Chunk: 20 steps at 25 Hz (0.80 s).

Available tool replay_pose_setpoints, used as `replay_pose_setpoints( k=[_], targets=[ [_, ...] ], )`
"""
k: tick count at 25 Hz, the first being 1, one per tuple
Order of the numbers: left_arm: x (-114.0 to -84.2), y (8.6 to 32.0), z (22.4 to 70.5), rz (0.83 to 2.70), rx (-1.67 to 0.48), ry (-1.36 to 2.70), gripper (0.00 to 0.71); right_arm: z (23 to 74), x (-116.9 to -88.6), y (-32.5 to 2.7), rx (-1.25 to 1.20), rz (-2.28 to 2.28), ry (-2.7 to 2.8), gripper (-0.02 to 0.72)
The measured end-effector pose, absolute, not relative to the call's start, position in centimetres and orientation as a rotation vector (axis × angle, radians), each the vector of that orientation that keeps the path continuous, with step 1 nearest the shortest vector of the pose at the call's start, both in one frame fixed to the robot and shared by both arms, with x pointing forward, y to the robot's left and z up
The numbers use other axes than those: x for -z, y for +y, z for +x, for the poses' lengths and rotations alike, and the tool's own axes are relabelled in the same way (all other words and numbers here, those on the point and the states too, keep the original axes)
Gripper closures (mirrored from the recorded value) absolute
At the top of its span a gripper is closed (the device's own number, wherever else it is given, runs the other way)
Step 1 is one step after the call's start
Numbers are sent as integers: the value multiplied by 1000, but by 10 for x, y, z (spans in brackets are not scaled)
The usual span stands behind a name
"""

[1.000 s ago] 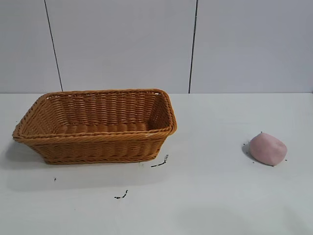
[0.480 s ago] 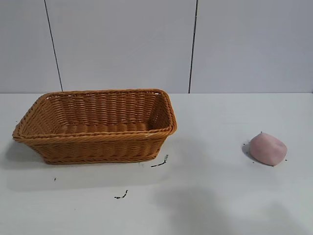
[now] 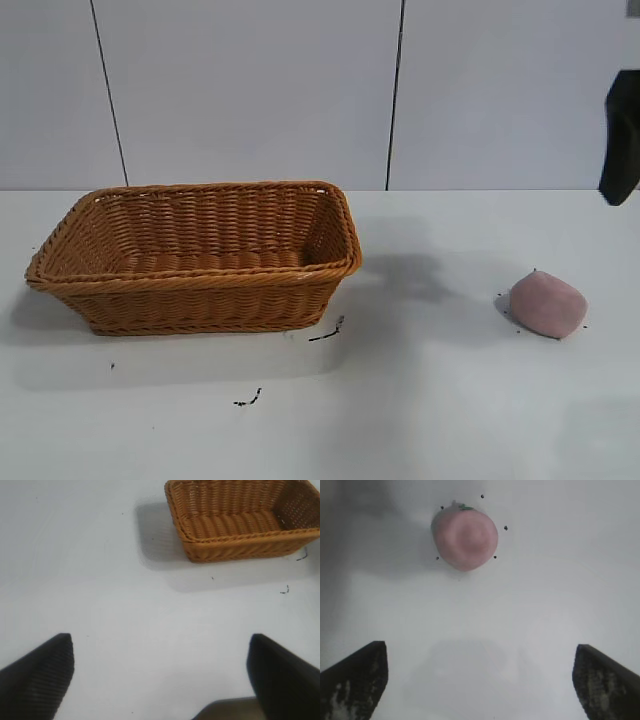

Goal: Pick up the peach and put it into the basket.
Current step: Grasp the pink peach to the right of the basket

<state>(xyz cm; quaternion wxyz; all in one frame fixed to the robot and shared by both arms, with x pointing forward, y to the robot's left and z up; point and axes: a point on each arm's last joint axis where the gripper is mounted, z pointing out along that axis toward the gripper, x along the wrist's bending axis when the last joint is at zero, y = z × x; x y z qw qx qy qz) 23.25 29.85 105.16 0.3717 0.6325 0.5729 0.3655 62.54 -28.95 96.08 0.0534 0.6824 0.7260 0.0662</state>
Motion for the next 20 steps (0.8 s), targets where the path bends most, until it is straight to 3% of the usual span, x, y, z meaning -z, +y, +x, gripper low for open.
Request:
replay_pose_setpoints(
  k=[6,20],
  targets=[
    [-1052,298,232,1621,-937,1469,18,643,-926,-288,-149,2128,2241,14],
    [-1052,298,232,1621,-937,1469,18,644,-927,-286,-177,2143,2235,14]
  ],
)
